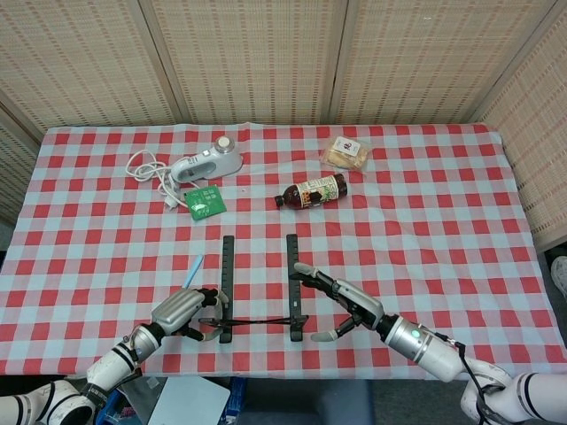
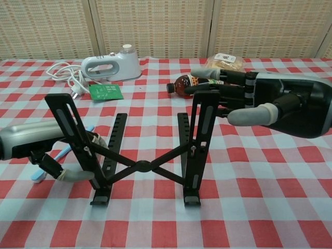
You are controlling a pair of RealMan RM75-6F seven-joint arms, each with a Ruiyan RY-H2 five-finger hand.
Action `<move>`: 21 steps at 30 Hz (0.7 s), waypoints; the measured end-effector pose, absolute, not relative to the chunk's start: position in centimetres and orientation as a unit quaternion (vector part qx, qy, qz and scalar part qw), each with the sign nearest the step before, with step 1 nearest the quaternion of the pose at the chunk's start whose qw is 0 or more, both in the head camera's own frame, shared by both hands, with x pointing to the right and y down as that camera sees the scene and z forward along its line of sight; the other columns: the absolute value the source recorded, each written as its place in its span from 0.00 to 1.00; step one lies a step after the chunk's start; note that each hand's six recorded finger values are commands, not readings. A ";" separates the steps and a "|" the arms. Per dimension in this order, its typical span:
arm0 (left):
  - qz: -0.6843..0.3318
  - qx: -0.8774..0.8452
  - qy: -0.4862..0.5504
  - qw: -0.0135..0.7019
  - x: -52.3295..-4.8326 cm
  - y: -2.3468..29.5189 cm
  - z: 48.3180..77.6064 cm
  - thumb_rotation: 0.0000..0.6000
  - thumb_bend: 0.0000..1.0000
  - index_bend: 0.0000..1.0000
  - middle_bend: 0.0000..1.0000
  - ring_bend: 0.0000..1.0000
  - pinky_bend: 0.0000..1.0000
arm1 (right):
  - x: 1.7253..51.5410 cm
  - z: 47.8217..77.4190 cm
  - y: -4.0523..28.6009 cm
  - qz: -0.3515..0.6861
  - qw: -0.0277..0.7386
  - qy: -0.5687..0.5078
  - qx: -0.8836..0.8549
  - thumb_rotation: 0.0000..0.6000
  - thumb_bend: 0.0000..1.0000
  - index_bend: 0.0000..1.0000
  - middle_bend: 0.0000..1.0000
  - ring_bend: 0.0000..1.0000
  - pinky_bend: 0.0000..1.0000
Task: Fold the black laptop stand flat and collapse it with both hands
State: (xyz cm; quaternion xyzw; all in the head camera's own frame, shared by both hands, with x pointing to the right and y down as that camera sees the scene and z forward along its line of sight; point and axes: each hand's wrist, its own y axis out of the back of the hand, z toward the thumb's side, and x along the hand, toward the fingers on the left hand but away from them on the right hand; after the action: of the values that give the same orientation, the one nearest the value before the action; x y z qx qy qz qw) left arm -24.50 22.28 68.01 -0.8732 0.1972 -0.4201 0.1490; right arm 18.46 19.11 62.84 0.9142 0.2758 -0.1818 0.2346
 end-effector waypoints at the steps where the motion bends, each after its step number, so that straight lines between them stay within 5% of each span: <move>1: -0.420 -0.873 0.198 0.149 -24.5 22.3 68.0 0.85 0.30 0.52 0.28 0.29 0.36 | 18.5 62.9 19.1 -0.182 0.235 0.276 0.914 1.00 0.00 0.00 0.09 0.00 0.01; 21: -0.414 -0.875 0.199 0.153 -24.3 22.3 68.0 1.00 0.35 0.52 0.29 0.29 0.36 | 18.8 62.9 19.4 -0.190 0.220 0.277 0.916 1.00 0.00 0.00 0.09 0.00 0.01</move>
State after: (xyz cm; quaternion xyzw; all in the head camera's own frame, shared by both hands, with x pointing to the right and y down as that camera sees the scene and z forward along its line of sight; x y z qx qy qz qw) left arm -24.34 22.26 67.97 -0.8749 0.1992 -0.4138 0.1535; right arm 18.76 19.42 62.90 0.9156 0.2774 -0.1901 0.2203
